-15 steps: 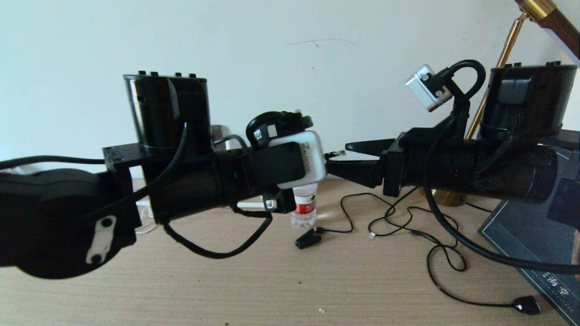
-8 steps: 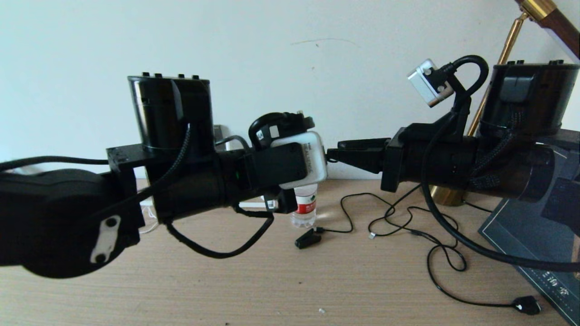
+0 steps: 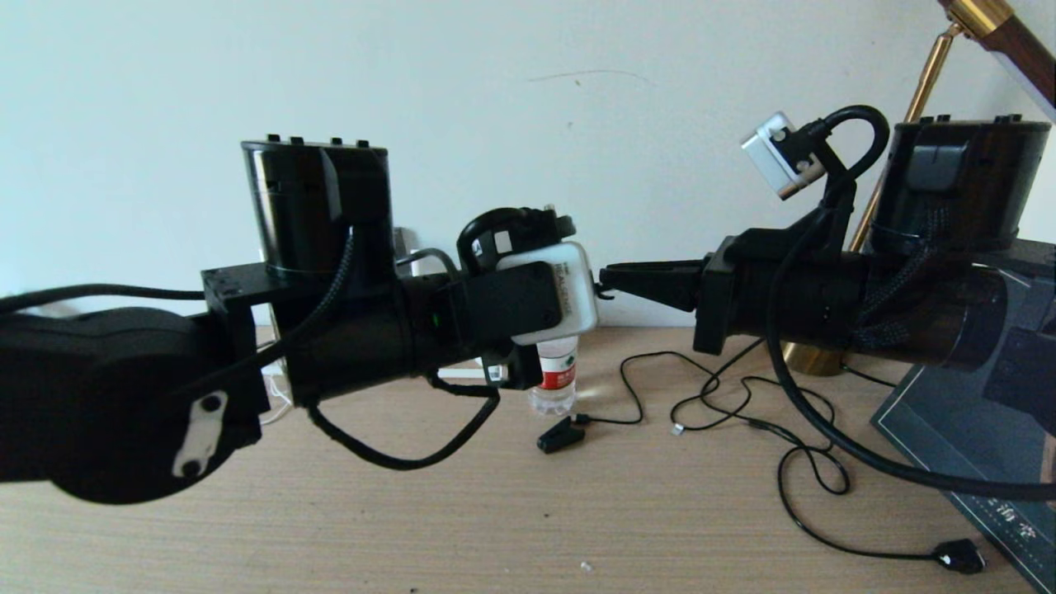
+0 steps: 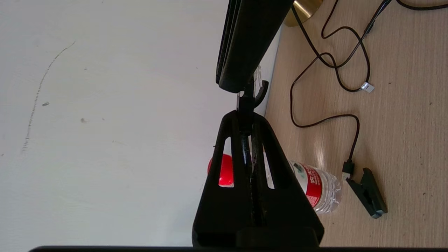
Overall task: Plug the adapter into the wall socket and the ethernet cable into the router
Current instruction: Hand it to the other hand
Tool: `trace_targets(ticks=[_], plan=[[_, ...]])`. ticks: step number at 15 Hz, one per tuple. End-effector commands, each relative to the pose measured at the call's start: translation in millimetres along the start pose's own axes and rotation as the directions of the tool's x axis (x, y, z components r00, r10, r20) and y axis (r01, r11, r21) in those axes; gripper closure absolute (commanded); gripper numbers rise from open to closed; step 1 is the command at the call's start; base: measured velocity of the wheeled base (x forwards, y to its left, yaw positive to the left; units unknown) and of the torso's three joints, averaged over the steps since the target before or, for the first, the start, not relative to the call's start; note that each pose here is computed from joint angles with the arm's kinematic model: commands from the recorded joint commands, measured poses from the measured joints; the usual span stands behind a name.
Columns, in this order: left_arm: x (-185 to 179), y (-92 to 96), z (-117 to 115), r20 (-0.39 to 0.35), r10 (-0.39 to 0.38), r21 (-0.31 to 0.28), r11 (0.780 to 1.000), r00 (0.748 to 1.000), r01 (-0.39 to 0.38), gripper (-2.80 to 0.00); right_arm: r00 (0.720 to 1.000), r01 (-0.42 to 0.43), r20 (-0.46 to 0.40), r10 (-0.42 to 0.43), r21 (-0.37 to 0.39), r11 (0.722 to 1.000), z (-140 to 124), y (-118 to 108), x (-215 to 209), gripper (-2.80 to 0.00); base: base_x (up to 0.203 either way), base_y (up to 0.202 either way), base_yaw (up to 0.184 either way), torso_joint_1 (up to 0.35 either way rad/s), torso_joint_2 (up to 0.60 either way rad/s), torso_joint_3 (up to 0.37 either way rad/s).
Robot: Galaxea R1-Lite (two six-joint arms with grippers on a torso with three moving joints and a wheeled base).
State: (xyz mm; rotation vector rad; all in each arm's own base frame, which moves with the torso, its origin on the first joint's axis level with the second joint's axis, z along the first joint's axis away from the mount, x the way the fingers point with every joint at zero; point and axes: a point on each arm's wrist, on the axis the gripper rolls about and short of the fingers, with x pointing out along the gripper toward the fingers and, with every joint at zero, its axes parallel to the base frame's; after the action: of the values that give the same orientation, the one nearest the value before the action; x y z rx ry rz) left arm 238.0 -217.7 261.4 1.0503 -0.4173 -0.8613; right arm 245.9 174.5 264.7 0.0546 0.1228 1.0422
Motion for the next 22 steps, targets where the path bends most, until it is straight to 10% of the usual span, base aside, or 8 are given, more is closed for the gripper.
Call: trace_targets(ticks=[1, 2, 3, 14, 15, 22], plan=[[-0.4, 0.1, 0.1, 0.002, 0.003, 0.006, 1.000, 1.000, -0.003, 0.00, 1.000, -0.003, 0.001, 0.003, 0.002, 1.000, 0.1, 0.3, -0.1, 0.00, 0.000, 0.000, 0.000, 0.000, 0.00, 0.000], [-0.4, -0.3, -0.1, 0.002, 0.001, 0.006, 1.000, 1.000, -0.001, 0.00, 1.000, -0.002, 0.000, 0.002, 0.005, 1.000, -0.2, -0.1, -0.3, 0.00, 0.000, 0.000, 0.000, 0.000, 0.00, 0.000], [-0.8, -0.4, 0.0, 0.003, 0.001, 0.006, 1.000, 1.000, -0.001, 0.00, 1.000, -0.002, -0.001, 0.002, 0.008, 1.000, -0.5, -0.2, 0.0, -2.80, 0.000, 0.000, 0.000, 0.000, 0.00, 0.000], [0.3, -0.9, -0.5, 0.002, -0.002, 0.004, 1.000, 1.000, 0.002, 0.00, 1.000, -0.002, -0.010, 0.002, 0.029, 1.000, -3.3, -0.6, 0.4, -2.80, 0.000, 0.000, 0.000, 0.000, 0.00, 0.000], [0.8, -1.2, -1.3, 0.000, -0.003, 0.004, 1.000, 1.000, 0.003, 0.00, 1.000, -0.002, -0.014, 0.002, 0.030, 1.000, -4.6, -0.7, 0.3, 0.00, 0.000, 0.000, 0.000, 0.000, 0.00, 0.000], [1.2, -2.1, -1.3, 0.000, -0.006, 0.002, 1.000, 1.000, 0.006, 0.00, 1.000, -0.002, -0.014, 0.002, 0.030, 1.000, -4.7, -0.7, 0.3, 0.00, 0.000, 0.000, 0.000, 0.000, 0.00, 0.000]])
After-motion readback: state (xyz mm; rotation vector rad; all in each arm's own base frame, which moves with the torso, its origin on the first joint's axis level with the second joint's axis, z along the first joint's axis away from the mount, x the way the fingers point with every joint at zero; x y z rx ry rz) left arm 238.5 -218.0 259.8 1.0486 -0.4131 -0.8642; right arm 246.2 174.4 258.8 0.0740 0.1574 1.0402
